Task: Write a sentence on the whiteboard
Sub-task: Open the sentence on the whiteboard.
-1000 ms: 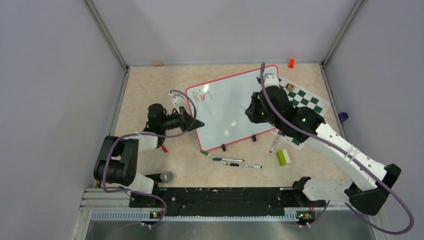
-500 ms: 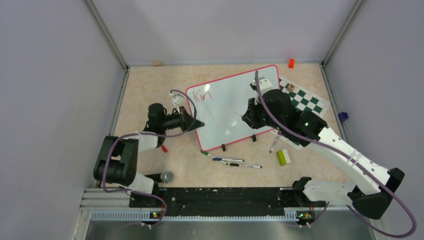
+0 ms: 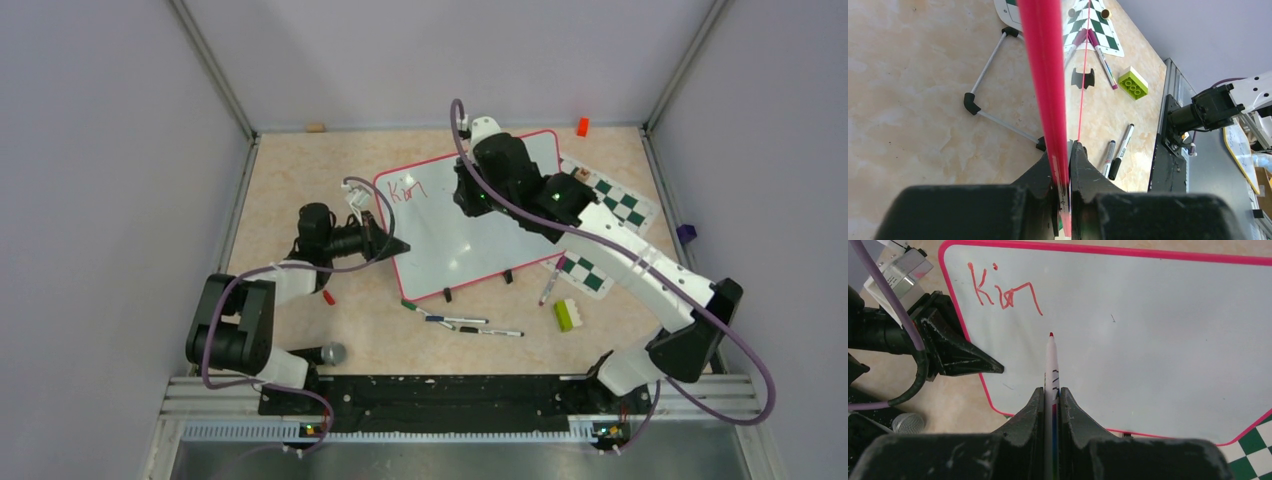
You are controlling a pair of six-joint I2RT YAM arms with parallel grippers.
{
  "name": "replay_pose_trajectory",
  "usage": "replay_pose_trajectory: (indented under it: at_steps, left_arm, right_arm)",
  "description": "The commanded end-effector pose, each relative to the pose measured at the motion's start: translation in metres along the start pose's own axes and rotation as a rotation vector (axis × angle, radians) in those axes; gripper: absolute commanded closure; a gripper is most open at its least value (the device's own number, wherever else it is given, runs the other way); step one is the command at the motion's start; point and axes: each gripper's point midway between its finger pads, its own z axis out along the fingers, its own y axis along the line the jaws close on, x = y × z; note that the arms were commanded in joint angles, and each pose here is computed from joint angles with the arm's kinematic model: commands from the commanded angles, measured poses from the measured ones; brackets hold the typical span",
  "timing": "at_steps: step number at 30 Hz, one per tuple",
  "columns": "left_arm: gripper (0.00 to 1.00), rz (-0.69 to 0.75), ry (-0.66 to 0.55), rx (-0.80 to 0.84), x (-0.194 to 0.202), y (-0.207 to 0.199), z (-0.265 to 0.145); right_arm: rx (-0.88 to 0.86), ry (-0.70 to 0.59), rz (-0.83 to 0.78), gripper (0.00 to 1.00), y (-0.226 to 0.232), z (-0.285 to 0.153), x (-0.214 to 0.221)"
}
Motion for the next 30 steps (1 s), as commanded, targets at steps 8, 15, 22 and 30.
replay_pose_trajectory:
  at_steps: [8, 15, 22, 30]
  left_arm:
    - [1.0, 0.024, 0.034, -0.177, 0.021, 0.054, 0.004]
    - [1.0, -0.001, 0.043, -0.171, 0.024, 0.057, 0.006]
    - [1.0, -0.008, 0.043, -0.181, 0.024, 0.058, 0.006]
    - [1.0, 0.004, 0.036, -0.171, 0.022, 0.056, 0.006]
  right_arm:
    - [0.03, -0.024, -0.07, 1.0, 0.009, 0.02, -0.031]
    - [0.037, -0.011, -0.09, 1.0, 0.013, 0.034, -0.035]
    - [0.096, 0.016, -0.113, 1.0, 0.006, 0.048, -0.03]
    - [0.098, 0.04, -0.123, 1.0, 0.007, 0.06, -0.024]
